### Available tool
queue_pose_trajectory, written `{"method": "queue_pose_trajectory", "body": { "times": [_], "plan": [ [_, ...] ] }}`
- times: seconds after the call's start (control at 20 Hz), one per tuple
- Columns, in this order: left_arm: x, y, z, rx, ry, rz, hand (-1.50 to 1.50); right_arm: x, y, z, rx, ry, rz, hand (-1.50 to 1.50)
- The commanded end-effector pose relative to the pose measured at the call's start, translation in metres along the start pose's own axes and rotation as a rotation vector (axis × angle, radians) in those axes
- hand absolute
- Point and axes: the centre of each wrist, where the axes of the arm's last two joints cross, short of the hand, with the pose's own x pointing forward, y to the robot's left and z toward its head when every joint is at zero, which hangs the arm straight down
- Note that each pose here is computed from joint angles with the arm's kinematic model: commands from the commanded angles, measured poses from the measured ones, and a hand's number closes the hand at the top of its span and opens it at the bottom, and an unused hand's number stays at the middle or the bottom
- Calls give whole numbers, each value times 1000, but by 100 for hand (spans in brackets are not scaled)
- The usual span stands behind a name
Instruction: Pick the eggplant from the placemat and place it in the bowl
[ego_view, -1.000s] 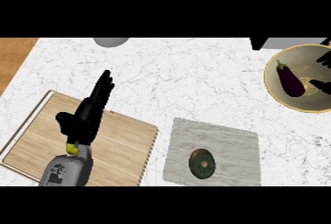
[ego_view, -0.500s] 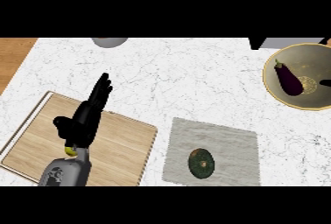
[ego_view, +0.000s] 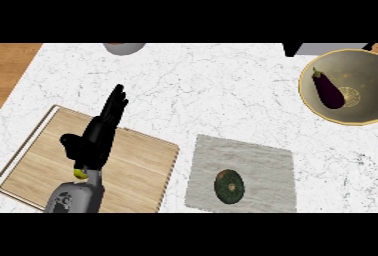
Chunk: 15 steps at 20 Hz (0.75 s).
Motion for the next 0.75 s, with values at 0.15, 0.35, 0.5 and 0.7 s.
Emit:
{"method": "queue_pose_trajectory", "body": {
  "times": [0.15,0.35,0.5,0.7],
  "plan": [
    [-7,-11,3,4,0,7,0,-24,-30,44,39,1,-130,-150],
    [6,6,-3,15,0,-6,0,-22,-39,50,89,-3,-154,-150],
    [-1,1,-7,5,13,6,0,-27,-42,58,119,-2,-159,-150],
    [4,-2,-2,-6,1,7,0,-37,-40,69,101,-7,-148,-150]
  ]
}}
